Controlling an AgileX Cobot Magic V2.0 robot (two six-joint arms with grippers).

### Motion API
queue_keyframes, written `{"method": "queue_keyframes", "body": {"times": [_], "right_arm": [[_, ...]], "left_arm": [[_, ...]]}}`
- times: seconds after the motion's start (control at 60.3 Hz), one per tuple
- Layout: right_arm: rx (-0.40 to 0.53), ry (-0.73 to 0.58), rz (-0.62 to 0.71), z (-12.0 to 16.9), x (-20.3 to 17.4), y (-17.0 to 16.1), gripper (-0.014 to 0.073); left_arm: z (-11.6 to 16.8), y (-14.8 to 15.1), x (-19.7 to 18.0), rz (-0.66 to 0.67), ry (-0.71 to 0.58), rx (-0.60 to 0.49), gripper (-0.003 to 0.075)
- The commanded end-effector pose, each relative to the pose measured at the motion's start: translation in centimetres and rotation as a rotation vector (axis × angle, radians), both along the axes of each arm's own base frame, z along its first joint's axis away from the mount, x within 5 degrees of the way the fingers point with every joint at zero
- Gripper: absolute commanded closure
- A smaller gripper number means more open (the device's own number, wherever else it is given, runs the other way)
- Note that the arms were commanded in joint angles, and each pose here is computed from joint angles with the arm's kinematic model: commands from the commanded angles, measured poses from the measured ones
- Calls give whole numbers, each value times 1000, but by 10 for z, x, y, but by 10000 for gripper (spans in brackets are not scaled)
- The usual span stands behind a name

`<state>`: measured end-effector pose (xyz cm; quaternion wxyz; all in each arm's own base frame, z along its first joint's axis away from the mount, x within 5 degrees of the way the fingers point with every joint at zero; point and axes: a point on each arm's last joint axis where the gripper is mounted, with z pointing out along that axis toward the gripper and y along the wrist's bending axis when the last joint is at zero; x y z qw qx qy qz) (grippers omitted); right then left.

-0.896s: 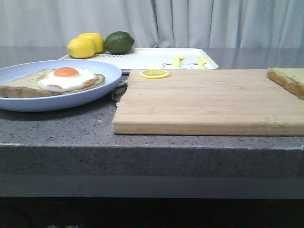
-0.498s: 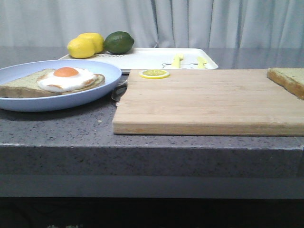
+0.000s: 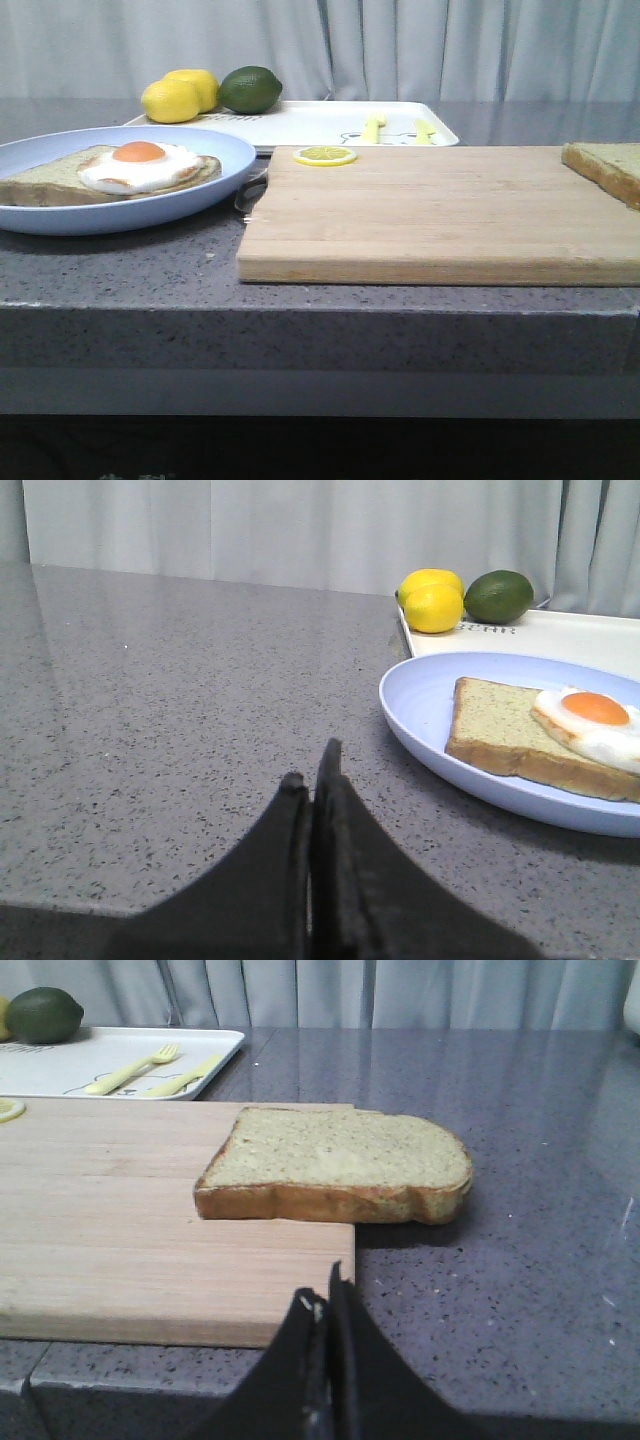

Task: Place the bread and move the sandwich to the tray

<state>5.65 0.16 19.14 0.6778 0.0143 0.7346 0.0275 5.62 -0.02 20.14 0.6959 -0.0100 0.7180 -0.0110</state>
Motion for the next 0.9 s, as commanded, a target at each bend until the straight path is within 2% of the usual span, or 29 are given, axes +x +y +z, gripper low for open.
{"method": "queue_keyframes", "body": {"times": [0.0, 0.282, 0.465, 0.614, 0.697, 0.78, 0.88], "right_arm": [[-8, -99, -11, 9, -1, -1, 662], [1, -106, -11, 10, -1, -1, 662], [8, -181, -16, 19, -2, -1, 662], [9, -257, -15, 48, -8, -1, 662], [9, -300, -12, 73, -15, -1, 662], [8, -298, -6, 98, -20, -1, 654], [5, -227, 3, 126, -18, 0, 653]], "left_arm": [[5, 0, -1, 3, -95, -17, 739], [6, 0, -1, 3, -103, -17, 739], [17, 1, -3, 7, -223, -17, 739], [37, 1, -9, 13, -451, -17, 739], [49, 2, -14, 15, -533, -17, 739], [69, 1, -17, 11, -521, -19, 739], [97, 1, -18, 4, -390, -18, 739]]}}
